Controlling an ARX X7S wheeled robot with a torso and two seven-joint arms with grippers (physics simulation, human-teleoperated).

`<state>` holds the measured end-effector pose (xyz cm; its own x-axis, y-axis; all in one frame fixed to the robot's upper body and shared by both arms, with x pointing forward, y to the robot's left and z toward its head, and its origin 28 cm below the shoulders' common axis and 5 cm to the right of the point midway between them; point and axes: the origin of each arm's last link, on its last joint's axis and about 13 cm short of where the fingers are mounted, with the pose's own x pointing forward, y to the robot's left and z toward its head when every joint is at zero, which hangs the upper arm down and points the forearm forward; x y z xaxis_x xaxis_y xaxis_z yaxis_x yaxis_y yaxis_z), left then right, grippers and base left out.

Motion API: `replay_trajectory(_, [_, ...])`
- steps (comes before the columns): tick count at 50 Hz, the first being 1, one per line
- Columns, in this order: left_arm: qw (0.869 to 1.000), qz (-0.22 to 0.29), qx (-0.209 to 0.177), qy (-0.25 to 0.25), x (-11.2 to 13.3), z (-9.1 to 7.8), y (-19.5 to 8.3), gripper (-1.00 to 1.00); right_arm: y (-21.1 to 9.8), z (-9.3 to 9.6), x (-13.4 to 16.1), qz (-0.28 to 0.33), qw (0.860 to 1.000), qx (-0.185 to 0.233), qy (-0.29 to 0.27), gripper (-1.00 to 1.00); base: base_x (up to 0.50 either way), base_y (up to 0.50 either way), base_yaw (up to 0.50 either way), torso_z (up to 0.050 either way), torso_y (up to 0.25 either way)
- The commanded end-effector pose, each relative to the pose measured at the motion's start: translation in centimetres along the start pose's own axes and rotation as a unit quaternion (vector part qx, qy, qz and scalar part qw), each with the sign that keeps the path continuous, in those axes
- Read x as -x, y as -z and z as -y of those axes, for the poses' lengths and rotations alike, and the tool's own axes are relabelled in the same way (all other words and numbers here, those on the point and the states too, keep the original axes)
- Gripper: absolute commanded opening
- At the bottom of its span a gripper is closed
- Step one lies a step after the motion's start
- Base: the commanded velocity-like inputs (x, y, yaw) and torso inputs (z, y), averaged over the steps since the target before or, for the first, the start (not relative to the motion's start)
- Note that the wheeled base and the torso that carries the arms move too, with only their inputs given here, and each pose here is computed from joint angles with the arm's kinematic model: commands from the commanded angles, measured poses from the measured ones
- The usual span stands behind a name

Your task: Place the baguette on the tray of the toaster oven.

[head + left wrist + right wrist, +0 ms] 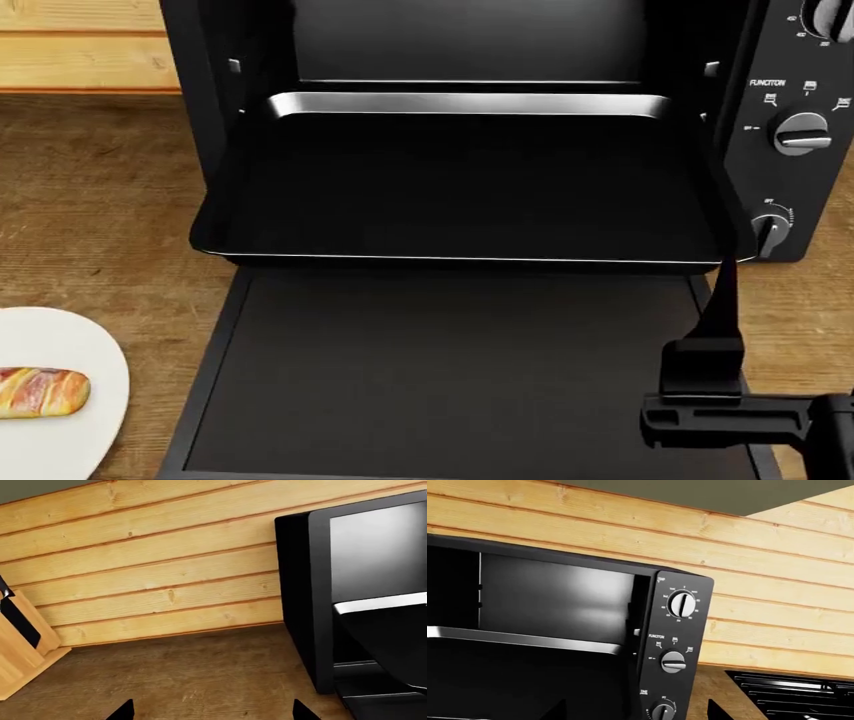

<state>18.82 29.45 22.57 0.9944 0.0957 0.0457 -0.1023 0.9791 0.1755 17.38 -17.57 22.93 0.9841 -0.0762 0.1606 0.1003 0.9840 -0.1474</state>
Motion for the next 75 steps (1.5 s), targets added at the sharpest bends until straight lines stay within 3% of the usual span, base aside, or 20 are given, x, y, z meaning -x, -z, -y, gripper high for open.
replay_trajectory(1, [0.997, -0.048, -0.048, 0.035, -0.1, -2.1, -1.0, 1.00, -0.5, 0.1, 0.1, -0.001, 1.000, 0.000, -0.002, 1.00, 0.00, 0.00, 0.00, 0.000, 0.000])
replay_trajectory(5, [0.988, -0.091, -0.088, 0.085, 0.1, -3.0, -1.6, 1.00, -0.4, 0.1, 0.0, -0.001, 1.000, -0.004, -0.001, 1.00, 0.00, 0.00, 0.00, 0.000, 0.000])
replay_trajectory(11, [0.974, -0.133, -0.152, 0.103, -0.9, -4.5, -1.8, 1.00, -0.7, 0.2, 0.2, -0.001, 1.000, -0.004, -0.001, 1.00, 0.00, 0.00, 0.00, 0.000, 0.000])
replay_trajectory(15, [0.951, -0.154, -0.199, 0.182, -1.5, -4.5, -2.4, 1.00, -0.9, 0.2, 0.3, 0.000, 1.000, -0.002, -0.001, 1.00, 0.00, 0.00, 0.00, 0.000, 0.000])
replay_trajectory(19, [0.936, -0.163, -0.232, 0.209, -1.4, -5.0, -3.3, 1.00, -0.9, 0.3, 0.3, -0.002, 1.000, 0.002, -0.001, 1.00, 0.00, 0.00, 0.00, 0.000, 0.000])
replay_trajectory(24, [0.907, -0.195, -0.262, 0.266, -1.8, -5.2, -3.2, 1.00, -1.0, 0.3, 0.3, -0.003, 1.000, 0.004, -0.003, 1.00, 0.00, 0.00, 0.00, 0.000, 0.000])
replay_trajectory(26, [0.887, -0.217, -0.294, 0.281, -2.1, -5.5, -2.6, 1.00, -1.1, 0.2, 0.3, -0.004, 1.000, 0.006, -0.005, 1.00, 0.00, 0.00, 0.00, 0.000, 0.000])
replay_trajectory(37, [0.878, -0.272, -0.286, 0.270, -4.1, -6.3, 0.5, 1.00, -1.6, 0.4, 0.7, -0.003, 1.000, 0.011, -0.002, 1.00, 0.00, 0.00, 0.00, 0.000, 0.000])
replay_trajectory(54, [0.871, -0.256, -0.314, 0.279, -6.6, -5.6, -1.3, 1.00, -1.6, 0.4, 0.8, -0.005, 1.000, 0.009, -0.004, 1.00, 0.00, 0.00, 0.00, 0.000, 0.000])
replay_trajectory(64, [0.850, -0.278, -0.334, 0.297, -8.4, -5.6, -1.0, 1.00, -1.8, 0.5, 0.8, -0.005, 1.000, 0.013, -0.003, 1.00, 0.00, 0.00, 0.00, 0.000, 0.000])
replay_trajectory(66, [0.837, -0.296, -0.336, 0.314, -8.6, -5.9, -0.5, 1.00, -1.6, 0.4, 0.9, -0.008, 1.000, 0.014, -0.004, 1.00, 0.00, 0.00, 0.00, 0.000, 0.000])
replay_trajectory(70, [0.839, -0.298, -0.335, 0.309, -9.2, -5.8, -0.1, 1.00, -1.6, 0.4, 0.9, -0.009, 1.000, 0.014, -0.004, 1.00, 0.00, 0.00, 0.00, 0.000, 0.000])
replay_trajectory(75, [0.831, -0.306, -0.343, 0.313, -9.9, -5.9, -0.1, 1.00, -1.9, 0.3, 0.8, -0.008, 1.000, 0.020, -0.007, 1.00, 0.00, 0.00, 0.00, 0.000, 0.000])
